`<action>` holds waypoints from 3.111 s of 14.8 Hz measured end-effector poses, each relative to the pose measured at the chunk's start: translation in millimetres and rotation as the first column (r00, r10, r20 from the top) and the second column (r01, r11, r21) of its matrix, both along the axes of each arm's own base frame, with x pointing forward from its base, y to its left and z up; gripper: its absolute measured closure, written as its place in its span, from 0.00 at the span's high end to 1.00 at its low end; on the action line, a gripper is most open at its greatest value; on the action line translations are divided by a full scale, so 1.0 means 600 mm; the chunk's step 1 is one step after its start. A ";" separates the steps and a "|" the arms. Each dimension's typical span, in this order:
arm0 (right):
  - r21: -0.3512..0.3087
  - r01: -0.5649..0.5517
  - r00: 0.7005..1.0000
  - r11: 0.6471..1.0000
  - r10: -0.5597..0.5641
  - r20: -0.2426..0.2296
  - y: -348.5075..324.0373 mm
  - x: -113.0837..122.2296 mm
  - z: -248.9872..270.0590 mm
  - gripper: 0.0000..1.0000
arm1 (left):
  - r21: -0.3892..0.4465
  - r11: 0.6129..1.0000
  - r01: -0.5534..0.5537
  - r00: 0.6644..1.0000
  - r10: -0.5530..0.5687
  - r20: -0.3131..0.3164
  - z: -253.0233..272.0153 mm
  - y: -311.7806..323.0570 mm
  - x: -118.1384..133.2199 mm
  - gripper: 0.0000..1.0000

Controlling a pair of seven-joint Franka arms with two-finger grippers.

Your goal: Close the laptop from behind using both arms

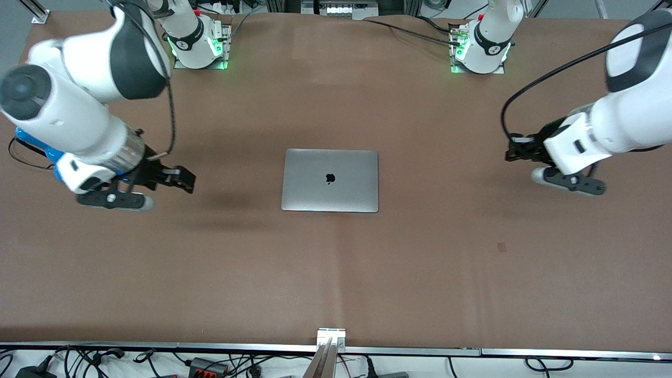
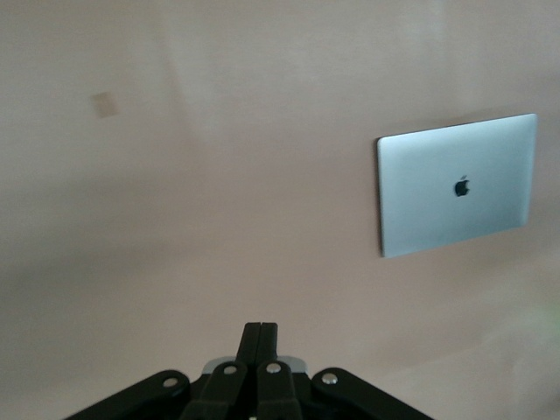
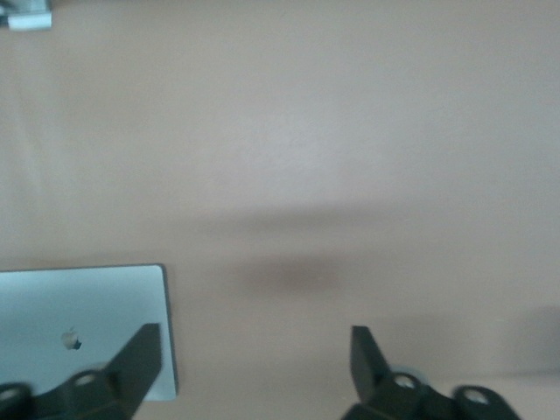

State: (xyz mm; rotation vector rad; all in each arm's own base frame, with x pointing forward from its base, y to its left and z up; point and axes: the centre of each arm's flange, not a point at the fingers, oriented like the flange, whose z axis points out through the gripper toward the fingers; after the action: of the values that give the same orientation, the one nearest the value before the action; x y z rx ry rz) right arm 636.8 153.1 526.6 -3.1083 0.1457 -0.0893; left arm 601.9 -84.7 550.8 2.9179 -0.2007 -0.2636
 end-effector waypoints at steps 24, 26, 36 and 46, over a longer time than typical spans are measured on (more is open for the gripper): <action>-0.015 -0.018 0.999 1.000 0.018 0.029 -0.297 -0.060 0.113 1.00 | 0.140 0.971 -0.194 0.973 0.173 0.151 0.037 0.049 -0.077 1.00; -0.012 -0.019 0.999 1.000 0.020 0.039 -0.300 -0.083 0.096 1.00 | 0.157 0.970 -0.185 0.975 0.162 0.149 0.036 0.046 -0.079 1.00; -0.018 -0.058 0.998 0.998 0.059 0.035 -0.291 -0.132 0.098 1.00 | 0.163 0.970 -0.182 0.977 0.160 0.140 0.033 0.048 -0.080 1.00; -0.022 -0.061 0.998 0.998 0.061 -0.004 -0.291 -0.138 0.091 1.00 | 0.163 0.972 -0.171 0.980 0.152 0.126 0.019 0.072 -0.071 1.00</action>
State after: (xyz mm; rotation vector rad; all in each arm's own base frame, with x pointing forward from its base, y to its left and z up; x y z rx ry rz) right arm 554.1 -21.8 581.4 -3.1322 0.0506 -0.0847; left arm 559.6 -41.4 562.4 3.1020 0.0471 -0.0946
